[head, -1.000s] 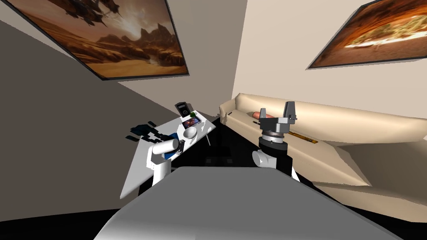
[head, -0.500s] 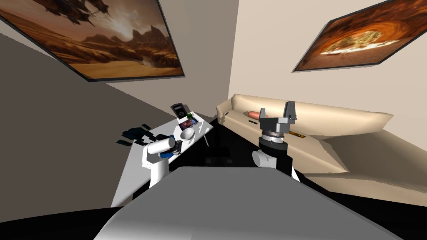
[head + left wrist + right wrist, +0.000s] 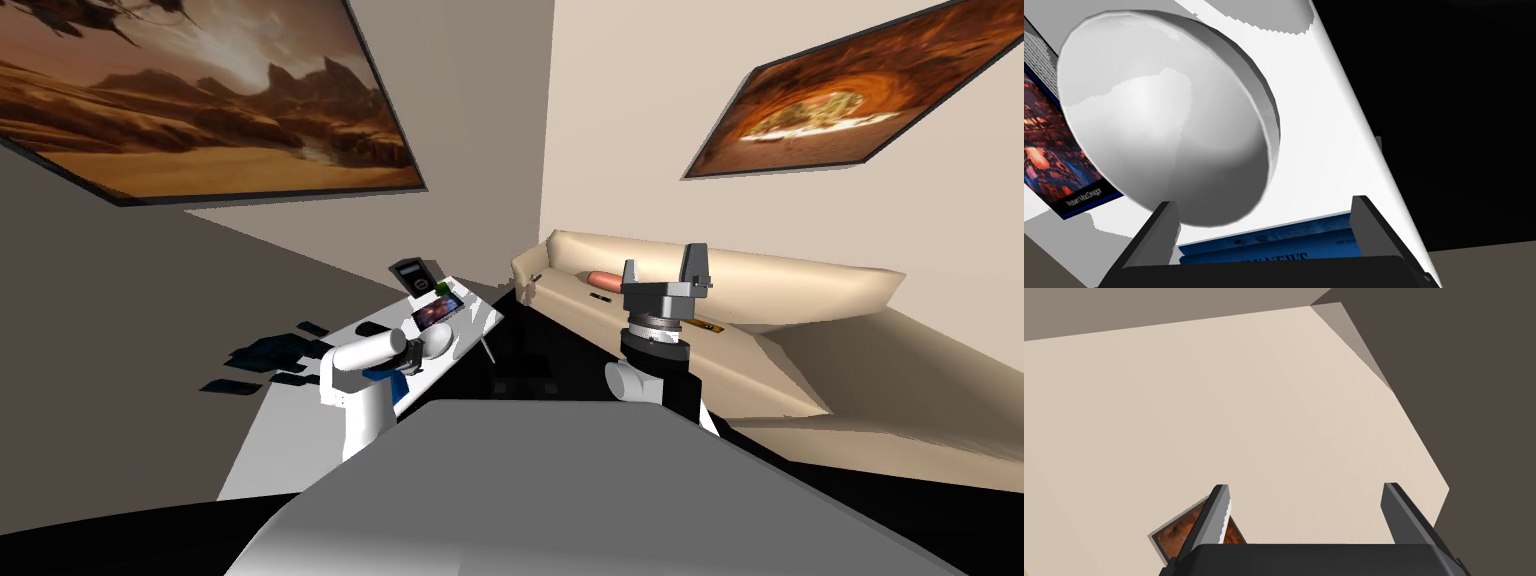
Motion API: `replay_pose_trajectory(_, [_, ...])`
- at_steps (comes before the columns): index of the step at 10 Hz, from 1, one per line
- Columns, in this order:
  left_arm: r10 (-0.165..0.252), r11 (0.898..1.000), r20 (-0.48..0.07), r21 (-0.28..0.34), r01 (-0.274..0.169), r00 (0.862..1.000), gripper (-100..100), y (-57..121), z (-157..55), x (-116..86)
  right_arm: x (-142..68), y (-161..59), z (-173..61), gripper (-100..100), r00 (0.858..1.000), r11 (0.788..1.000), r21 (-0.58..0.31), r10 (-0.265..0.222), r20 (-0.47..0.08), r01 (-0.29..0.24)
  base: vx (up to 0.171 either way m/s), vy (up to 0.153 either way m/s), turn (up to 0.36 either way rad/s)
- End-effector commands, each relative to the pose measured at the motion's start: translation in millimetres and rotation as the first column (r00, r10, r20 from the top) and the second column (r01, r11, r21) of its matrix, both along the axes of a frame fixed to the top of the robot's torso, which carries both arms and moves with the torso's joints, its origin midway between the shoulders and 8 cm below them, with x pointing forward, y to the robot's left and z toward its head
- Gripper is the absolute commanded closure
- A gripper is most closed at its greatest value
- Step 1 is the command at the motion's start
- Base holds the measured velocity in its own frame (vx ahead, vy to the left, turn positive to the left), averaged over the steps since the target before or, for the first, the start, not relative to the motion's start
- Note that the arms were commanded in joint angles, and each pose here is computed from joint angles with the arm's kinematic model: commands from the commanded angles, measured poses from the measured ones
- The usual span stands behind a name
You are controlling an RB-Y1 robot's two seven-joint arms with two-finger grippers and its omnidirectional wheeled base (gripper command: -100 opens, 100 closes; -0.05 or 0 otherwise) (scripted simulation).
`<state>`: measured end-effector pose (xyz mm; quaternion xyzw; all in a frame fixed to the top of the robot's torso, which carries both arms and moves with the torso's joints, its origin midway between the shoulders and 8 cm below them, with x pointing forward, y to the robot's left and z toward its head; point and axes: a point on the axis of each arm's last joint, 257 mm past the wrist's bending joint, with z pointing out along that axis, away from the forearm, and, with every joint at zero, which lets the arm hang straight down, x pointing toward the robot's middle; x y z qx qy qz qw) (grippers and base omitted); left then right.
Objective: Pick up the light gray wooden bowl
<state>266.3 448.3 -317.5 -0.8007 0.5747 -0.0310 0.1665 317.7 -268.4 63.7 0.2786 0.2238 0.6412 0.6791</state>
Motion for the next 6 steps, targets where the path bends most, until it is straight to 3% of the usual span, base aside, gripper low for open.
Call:
replay_pose_trajectory(1, [0.026,1.0,-0.04,-0.009,-0.026,0.999,-100,6.0,-4,-13,0,0,0,0,1.0,1.0,0.0,0.0,0.0,0.0,0.157,-0.018,-0.064])
replay_pose_trajectory(3, [0.044,0.998,-0.099,-0.032,-0.047,0.994,-100,4.8,-10,-31,0,0,0,0,1.0,1.0,0.0,0.0,0.0,0.0,0.08,-0.013,-0.03])
replay_pose_trajectory(4, [0.044,0.998,-0.099,-0.032,-0.047,0.994,-100,4.8,-10,-31,0,0,0,0,1.0,1.0,0.0,0.0,0.0,0.0,0.031,-0.003,-0.009])
replay_pose_trajectory(6, [0.055,0.996,-0.168,-0.063,-0.067,0.984,-100,-1.3,-17,-50,0,0,0,0,1.0,1.0,0.0,0.0,0.0,0.0,0.028,0.005,-0.016])
